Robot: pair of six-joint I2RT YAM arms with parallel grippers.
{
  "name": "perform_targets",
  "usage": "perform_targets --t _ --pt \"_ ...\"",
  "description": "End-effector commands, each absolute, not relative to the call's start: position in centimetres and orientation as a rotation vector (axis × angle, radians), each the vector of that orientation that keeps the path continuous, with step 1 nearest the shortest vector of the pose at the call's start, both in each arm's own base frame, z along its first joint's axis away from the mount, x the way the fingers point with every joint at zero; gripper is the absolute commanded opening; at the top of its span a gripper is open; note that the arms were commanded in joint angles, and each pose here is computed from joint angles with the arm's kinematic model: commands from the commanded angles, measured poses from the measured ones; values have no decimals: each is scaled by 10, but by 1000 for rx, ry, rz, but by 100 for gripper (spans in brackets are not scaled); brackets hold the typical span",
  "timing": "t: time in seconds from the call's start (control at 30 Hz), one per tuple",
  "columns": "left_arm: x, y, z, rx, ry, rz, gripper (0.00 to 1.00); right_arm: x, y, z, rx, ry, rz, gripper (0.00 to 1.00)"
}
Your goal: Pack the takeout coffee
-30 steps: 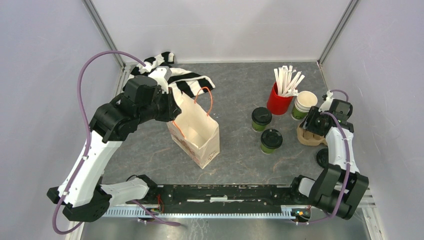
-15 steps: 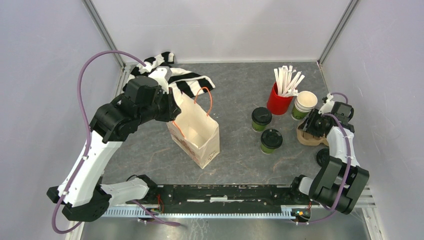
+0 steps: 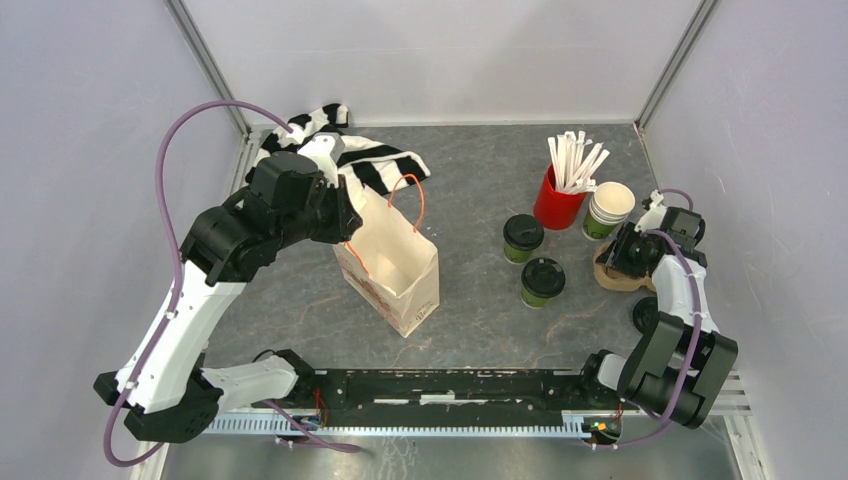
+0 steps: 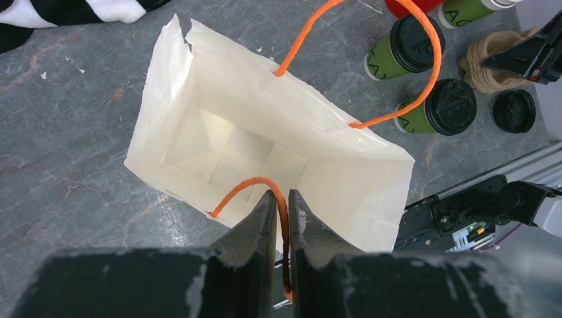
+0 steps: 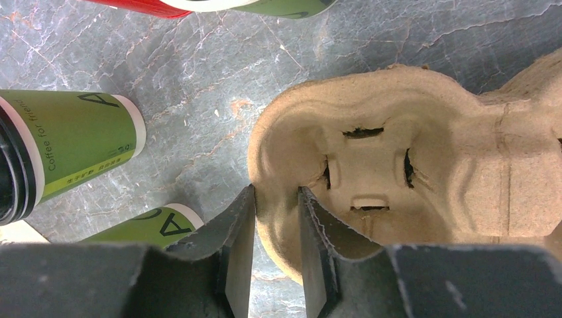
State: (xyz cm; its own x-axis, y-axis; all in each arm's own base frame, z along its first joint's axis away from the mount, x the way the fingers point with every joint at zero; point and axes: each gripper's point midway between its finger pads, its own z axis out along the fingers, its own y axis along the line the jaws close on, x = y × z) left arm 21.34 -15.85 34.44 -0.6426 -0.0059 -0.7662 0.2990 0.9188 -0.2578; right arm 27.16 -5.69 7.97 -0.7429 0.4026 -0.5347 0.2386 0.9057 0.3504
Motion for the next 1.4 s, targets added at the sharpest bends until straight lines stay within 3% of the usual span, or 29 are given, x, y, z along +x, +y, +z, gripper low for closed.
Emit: perform_targets --t 0.0,0.13,0.5,1.07,1.37 --pt "218 -159 352 261 2185 -440 19 281 -60 93 421 2393 340 31" --pt "217 -159 352 260 2185 -445 18 284 -56 98 420 2373 375 27" --pt "218 -161 352 266 2189 -449 19 287 -45 102 415 2320 459 25" --pt "218 -160 352 266 2184 -441 19 291 -40 96 456 2287 572 34" --pt "218 -164 350 272 2192 -462 19 292 -35 92 485 2260 641 31"
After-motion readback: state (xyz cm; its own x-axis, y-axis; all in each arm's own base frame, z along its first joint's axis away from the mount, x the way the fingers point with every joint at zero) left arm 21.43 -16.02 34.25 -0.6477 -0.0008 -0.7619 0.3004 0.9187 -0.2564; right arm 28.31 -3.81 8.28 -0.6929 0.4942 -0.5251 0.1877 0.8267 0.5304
